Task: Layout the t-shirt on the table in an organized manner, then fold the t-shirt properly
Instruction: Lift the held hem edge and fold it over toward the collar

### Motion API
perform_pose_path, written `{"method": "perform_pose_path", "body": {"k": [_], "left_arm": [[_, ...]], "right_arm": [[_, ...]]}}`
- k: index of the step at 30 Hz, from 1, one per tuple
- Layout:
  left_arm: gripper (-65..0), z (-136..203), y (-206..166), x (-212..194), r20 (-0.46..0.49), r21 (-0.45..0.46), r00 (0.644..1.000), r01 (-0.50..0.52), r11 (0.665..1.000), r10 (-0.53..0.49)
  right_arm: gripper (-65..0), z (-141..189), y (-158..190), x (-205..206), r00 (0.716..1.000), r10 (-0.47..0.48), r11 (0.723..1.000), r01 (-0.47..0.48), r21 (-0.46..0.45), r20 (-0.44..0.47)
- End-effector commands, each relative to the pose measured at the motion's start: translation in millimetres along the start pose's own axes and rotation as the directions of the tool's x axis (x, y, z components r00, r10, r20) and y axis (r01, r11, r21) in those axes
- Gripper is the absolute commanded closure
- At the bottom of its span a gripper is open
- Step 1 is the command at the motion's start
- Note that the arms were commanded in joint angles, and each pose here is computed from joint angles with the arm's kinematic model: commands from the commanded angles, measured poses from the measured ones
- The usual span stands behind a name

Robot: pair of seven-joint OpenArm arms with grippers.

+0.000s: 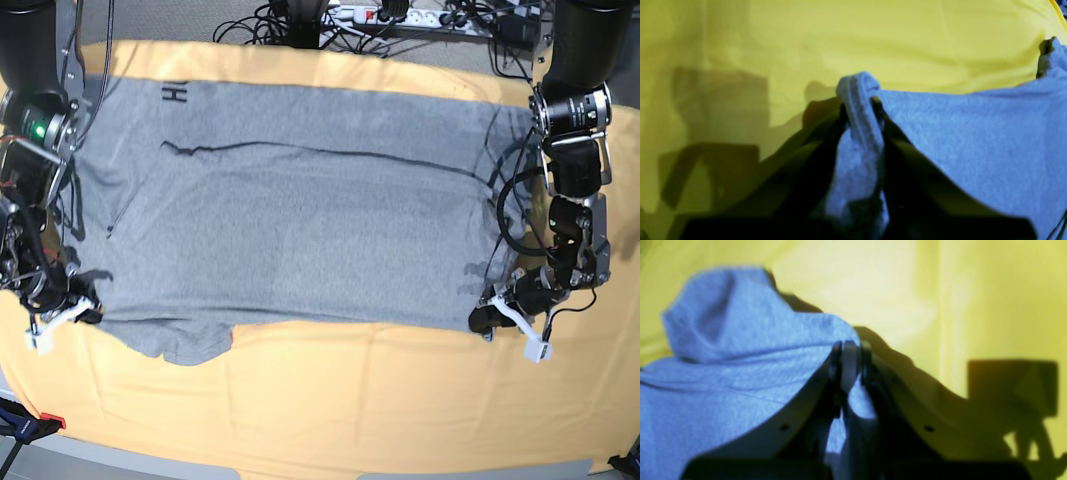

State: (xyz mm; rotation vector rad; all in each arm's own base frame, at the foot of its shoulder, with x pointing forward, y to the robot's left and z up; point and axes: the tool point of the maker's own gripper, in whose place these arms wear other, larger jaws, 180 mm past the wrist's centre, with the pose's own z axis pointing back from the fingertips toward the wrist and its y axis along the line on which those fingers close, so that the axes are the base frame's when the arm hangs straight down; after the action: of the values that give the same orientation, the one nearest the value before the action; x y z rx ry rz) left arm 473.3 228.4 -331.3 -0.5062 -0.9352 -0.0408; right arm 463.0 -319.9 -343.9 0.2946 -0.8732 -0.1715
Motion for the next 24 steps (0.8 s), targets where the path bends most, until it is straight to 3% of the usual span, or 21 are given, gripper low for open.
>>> {"method": "perform_pose_path", "body": {"k": [1, 13, 19, 22, 24], "left_arm": [[0.0, 7, -1, 40, 0.089, 0.003, 0.995, 0.037, 0.999, -0.037], [0.0, 10, -19, 119, 0.224, 0.027, 0.960, 0.164, 0.986, -0.166], [0.0, -2, -37, 120, 0.162, 0.010, 0.951, 0.264, 0.965, -0.262], [0.0, -9, -55, 94, 0.086, -0.091, 0.942, 0.331, 0.939, -0.324], [0.0, -11, -59, 82, 0.042, -0.130, 0.956, 0.292, 0.947, -0.289]], "right_arm": [[0.0, 12, -4, 45, 0.994, 0.013, 1.000, -0.012, -0.013, 0.112], [0.0, 14, 9, 58, 0.988, 0.053, 0.998, -0.059, 0.037, 0.148], [0.0, 18, 19, 73, 0.981, 0.087, 0.992, -0.101, 0.074, 0.171], [0.0, 19, 30, 67, 0.986, 0.095, 0.984, -0.114, 0.137, 0.140], [0.0, 18, 33, 58, 0.993, 0.073, 0.982, -0.088, 0.165, 0.098]]}}
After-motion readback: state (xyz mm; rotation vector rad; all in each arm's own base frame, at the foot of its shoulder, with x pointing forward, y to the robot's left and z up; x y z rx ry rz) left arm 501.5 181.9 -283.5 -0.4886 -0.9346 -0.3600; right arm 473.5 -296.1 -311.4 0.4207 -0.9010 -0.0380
